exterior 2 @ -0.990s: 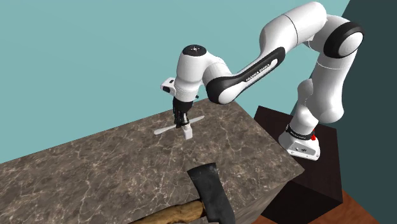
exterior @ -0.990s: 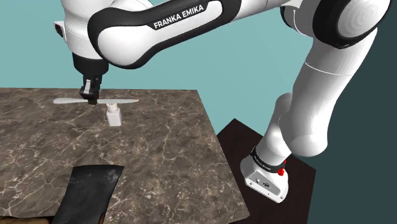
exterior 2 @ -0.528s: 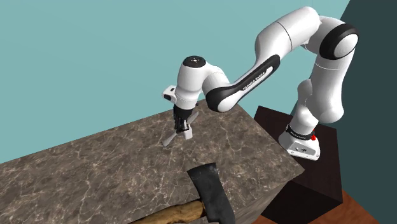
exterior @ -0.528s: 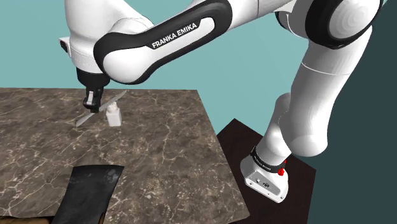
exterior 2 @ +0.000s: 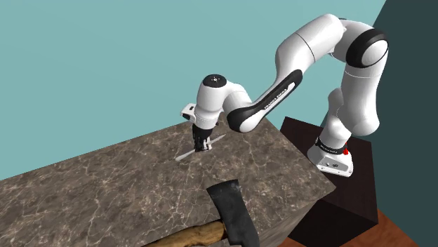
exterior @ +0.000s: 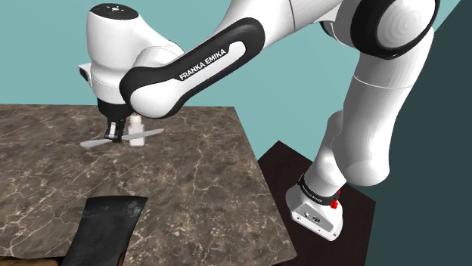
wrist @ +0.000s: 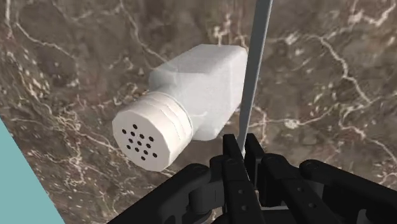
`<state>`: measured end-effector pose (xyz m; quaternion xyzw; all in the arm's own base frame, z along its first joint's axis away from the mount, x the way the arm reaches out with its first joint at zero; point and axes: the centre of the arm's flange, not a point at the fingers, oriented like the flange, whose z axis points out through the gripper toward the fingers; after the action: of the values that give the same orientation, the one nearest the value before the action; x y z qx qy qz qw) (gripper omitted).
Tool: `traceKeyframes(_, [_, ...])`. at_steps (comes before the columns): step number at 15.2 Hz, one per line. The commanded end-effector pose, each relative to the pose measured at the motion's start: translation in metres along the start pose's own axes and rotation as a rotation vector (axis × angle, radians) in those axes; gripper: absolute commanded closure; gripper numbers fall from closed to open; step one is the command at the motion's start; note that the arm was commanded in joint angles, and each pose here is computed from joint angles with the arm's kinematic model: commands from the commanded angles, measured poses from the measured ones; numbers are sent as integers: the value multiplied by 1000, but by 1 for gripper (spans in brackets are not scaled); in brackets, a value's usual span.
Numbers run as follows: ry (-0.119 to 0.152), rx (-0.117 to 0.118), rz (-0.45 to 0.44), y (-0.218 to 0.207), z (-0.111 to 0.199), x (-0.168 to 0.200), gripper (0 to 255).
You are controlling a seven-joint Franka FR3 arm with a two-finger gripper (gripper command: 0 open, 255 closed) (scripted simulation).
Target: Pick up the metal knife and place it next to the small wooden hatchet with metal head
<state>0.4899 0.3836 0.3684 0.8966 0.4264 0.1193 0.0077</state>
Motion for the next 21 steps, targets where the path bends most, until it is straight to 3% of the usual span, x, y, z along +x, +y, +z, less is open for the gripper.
traceKeyframes(1, [-1, 0, 0, -3, 11, -3, 255])
traceKeyframes(11, [-1, 0, 0, -4, 23, -5, 255])
traceKeyframes(12, [-1, 0, 0, -4, 23, -5, 0])
traceKeyframes(17, [-1, 0, 0, -4, 23, -5, 0])
traceKeyframes(21, [-1, 0, 0, -4, -27, -5, 0])
